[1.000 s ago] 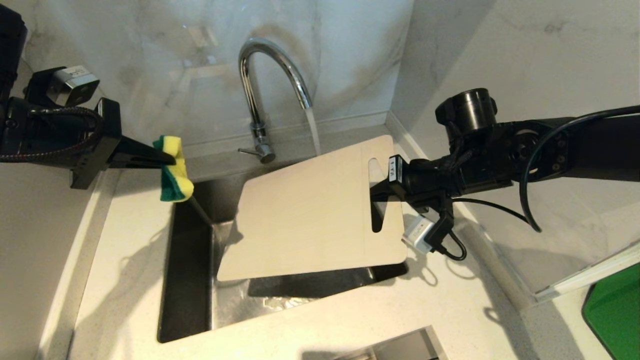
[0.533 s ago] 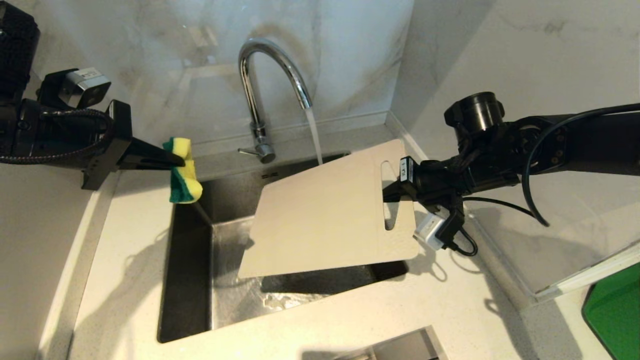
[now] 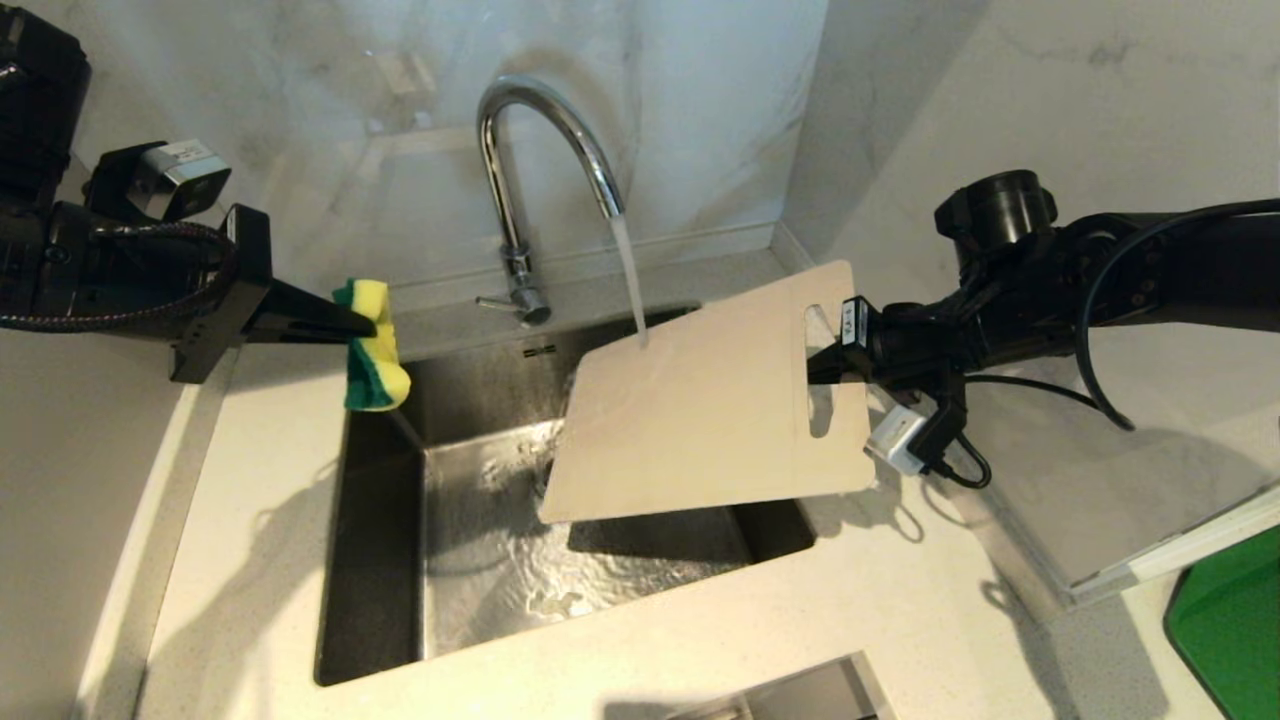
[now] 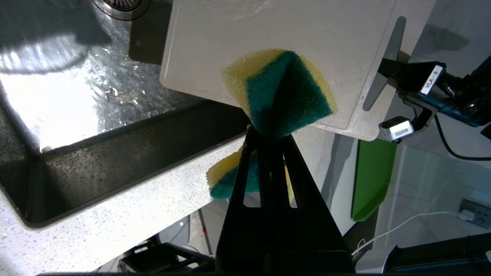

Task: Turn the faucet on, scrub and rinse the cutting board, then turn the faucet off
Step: Scrub the cutting board underwater

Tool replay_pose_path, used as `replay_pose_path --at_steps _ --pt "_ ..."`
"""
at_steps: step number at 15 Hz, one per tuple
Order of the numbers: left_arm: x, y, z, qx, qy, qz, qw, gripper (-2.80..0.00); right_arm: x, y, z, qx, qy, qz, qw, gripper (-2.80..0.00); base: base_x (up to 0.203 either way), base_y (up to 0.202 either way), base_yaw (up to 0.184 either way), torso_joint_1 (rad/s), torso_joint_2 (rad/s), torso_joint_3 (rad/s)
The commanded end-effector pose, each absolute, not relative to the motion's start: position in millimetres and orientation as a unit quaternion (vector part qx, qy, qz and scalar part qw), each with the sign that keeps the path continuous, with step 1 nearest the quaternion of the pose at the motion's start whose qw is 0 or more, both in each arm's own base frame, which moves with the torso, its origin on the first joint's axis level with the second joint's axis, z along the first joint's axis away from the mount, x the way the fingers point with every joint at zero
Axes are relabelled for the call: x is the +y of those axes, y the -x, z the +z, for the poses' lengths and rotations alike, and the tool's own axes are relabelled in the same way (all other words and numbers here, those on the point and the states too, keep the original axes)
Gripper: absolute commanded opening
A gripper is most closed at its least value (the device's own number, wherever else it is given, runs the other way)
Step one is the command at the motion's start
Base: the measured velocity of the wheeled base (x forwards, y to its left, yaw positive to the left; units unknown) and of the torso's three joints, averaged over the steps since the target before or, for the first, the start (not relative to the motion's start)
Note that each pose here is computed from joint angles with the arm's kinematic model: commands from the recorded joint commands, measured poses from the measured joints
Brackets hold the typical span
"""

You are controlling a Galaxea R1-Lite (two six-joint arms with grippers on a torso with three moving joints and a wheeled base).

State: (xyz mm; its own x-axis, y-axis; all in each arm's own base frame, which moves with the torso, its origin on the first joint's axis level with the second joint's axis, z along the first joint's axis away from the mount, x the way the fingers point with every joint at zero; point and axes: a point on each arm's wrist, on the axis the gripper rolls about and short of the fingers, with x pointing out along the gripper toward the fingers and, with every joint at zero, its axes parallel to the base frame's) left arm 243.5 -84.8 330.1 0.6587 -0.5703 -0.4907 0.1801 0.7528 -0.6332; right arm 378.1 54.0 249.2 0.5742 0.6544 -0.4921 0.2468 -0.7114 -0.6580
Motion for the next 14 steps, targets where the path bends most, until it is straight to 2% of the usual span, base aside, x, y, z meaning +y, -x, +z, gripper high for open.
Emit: replay_pose_path --at_steps 1,14 --pt "-84.9 -243.3 330.0 0.354 0.279 -0.216 0.866 -2.8 53.4 -382.5 250.7 -0.272 0.848 0.369 0.264 -2.8 0.0 0.0 0.0 0.0 0.0 0.0" --pt "-86.9 -247.2 326.9 0.359 0.278 -0.215 0.864 -2.8 61.6 -401.2 242.4 -0.284 0.847 0.367 0.259 -2.8 0.0 0.0 0.0 0.0 0.0 0.0"
